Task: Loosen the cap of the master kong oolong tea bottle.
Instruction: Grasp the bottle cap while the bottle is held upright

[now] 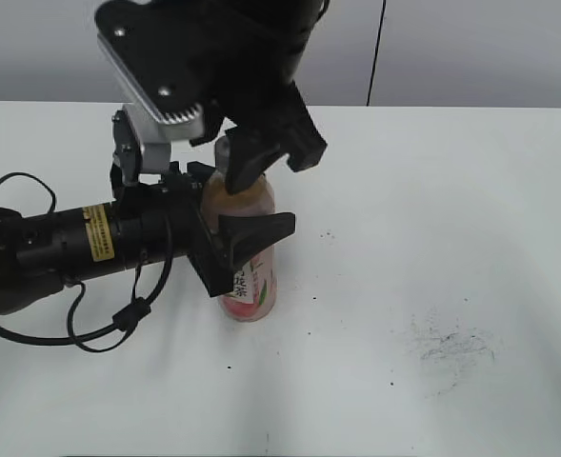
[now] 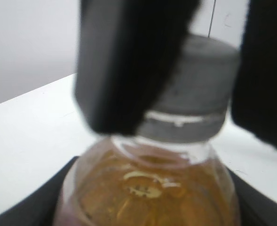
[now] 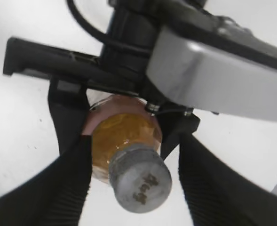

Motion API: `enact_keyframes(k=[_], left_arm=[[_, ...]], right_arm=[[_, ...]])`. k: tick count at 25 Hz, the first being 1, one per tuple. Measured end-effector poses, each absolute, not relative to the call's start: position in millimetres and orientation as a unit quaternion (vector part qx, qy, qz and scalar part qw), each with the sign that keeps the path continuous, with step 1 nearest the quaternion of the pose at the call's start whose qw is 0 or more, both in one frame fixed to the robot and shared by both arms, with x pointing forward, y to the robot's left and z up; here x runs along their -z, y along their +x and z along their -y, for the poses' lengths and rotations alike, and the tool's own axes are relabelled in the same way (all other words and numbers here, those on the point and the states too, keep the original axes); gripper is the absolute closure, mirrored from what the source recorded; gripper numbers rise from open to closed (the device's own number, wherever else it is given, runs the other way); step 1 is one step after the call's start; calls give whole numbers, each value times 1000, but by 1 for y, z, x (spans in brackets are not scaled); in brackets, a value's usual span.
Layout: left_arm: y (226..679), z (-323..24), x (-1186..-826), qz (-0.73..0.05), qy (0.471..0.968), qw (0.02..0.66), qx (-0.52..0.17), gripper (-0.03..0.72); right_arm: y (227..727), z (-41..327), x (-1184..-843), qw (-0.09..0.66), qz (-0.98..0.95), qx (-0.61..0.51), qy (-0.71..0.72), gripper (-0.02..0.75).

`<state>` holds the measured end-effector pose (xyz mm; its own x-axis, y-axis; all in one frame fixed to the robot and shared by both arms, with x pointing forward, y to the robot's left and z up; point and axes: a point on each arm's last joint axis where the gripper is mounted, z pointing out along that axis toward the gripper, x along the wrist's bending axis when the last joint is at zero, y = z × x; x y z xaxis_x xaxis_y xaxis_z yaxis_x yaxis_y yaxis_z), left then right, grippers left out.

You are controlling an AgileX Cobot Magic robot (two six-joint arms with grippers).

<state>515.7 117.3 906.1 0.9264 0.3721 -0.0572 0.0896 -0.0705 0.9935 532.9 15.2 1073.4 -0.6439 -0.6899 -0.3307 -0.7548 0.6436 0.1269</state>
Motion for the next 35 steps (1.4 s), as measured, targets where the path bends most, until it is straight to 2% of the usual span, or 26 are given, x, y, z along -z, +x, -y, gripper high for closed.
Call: enact_keyframes(k=[2,5,9,16,21,25,32,35], left_arm=[[516,-117,-906,-161,724,663,-106,243],[516,-117,-906,-161,724,662,-106,243],[516,-117,-906,-162,724,662,-106,243],[516,-117,-906,-162,724,663,-106,243],[516,-117,-906,-162,724,663,-106,243],[516,-117,-906,-162,724,663,-106,243],[516,-117,-906,-161,724,663,-106,243],[516,-117,-906,-161,724,663,-106,243]], right_arm=[[532,-14,-1078,118,-934,-145,-303,234],[530,-13,-1083,99,-968,-164,-159,178],[530,-13,-1083,64,-981,-180,37,176],[534,-9,-1082,35,-925,-181,332,229],[536,-8,-1082,35,-905,-178,386,248],[534,-10,-1082,19,-901,-184,393,331],[533,-10,-1082,14,-900,-185,394,365],[533,-10,-1082,20,-907,-182,380,430]])
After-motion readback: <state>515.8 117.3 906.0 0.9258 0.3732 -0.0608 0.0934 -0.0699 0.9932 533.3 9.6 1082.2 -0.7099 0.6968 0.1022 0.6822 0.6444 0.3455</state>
